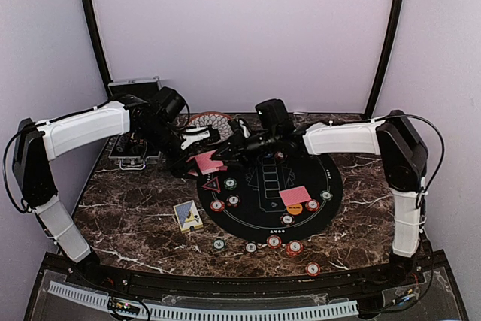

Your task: Distribute texas hold em gaming equipment

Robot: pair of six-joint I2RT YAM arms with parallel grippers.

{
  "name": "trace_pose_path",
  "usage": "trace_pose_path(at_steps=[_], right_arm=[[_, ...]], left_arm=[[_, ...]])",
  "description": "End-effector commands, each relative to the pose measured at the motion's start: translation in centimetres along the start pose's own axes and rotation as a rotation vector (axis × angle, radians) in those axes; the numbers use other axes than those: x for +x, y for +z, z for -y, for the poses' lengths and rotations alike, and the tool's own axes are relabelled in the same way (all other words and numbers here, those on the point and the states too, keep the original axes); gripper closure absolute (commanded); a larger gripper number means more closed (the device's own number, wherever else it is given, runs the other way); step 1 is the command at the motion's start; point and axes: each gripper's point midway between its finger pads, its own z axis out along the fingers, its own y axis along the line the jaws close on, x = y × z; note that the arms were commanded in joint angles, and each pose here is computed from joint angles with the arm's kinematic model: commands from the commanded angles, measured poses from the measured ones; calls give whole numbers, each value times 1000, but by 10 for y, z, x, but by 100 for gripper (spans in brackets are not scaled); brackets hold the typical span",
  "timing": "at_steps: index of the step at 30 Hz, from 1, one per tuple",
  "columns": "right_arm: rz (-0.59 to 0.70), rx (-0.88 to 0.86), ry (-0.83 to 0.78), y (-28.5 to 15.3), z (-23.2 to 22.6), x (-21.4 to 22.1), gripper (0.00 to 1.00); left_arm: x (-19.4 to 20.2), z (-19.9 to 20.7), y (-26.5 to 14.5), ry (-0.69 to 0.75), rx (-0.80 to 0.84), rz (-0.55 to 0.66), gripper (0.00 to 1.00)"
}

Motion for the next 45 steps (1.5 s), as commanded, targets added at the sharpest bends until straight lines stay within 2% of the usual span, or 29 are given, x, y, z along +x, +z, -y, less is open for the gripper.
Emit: trace_pose_path(at_steps=[1, 14, 18, 29, 35, 45], right_arm=[[39, 17, -9, -15, -4, -6, 78], [55, -16, -14, -26, -22, -5, 97], [64, -14, -19, -32, -24, -7, 100], [90, 13, 8, -69, -9, -5, 100], [119, 69, 69, -112, 23, 4, 100], [120, 361, 209, -187, 123, 63, 100]], left_arm=[[-9, 3, -12, 28, -8, 38, 100], [-9, 2, -11, 28, -11, 34, 100], [-8, 2, -11, 28, -10, 31, 100], [-6, 3, -11, 28, -11, 25, 100], [-5, 3, -10, 28, -9, 22, 100], [-4, 5, -10, 29, -4, 20, 100]])
